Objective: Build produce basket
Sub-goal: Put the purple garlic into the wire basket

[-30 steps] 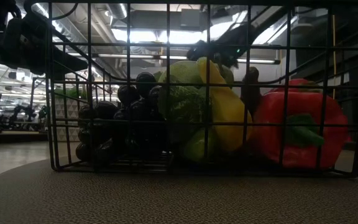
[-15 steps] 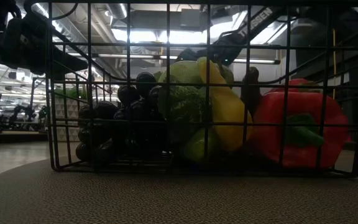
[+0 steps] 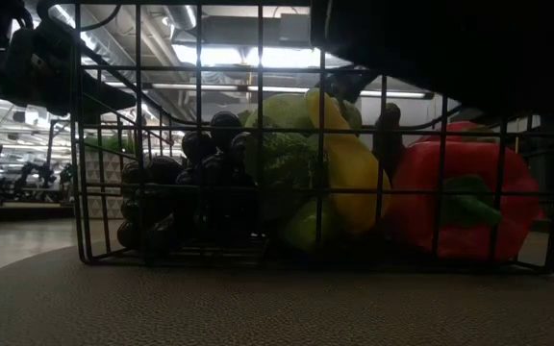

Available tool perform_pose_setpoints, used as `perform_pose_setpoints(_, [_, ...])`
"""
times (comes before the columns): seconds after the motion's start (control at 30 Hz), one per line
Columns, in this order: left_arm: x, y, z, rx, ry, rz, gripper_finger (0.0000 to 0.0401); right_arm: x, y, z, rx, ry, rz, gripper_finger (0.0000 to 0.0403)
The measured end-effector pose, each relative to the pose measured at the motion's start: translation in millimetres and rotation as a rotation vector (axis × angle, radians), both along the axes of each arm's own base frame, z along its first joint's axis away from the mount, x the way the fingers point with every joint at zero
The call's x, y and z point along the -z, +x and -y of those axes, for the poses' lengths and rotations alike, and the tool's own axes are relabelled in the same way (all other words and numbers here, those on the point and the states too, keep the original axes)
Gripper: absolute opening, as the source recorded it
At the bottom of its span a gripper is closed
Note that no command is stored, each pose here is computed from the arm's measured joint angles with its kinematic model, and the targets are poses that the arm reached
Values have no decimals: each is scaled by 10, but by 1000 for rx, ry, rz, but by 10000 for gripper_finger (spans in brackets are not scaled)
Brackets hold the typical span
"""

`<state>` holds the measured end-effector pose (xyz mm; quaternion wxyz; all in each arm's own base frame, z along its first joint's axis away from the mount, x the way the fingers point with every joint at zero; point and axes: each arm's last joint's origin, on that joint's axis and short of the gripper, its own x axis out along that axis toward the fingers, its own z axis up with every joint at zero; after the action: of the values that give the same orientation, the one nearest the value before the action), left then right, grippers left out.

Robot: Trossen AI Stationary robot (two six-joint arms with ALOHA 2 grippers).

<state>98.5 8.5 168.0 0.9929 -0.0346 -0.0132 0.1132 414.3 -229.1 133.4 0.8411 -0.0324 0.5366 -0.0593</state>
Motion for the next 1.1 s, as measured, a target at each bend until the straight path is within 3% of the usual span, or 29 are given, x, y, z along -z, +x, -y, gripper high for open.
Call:
perform_pose_setpoints(0.23, [0,0,0,0,0,0,19,2,-20,-13,7,34,-21,172])
perform_pose_setpoints(0.47, [-2,0,0,0,0,1,19,6,-6,-62,68,39,-38,95])
perform_pose_setpoints(0.57, [0,0,0,0,0,0,19,-4,-15,-58,33,39,-37,72])
perform_pose_setpoints(0.8, [-2,0,0,0,0,1,19,-19,-22,-59,-30,9,-49,61])
perform_pose_setpoints(0.93, [0,0,0,0,0,0,19,-119,-3,-42,-32,7,-57,52])
perform_pose_setpoints(1.1, [0,0,0,0,0,0,19,-353,102,-46,-42,-18,-14,11])
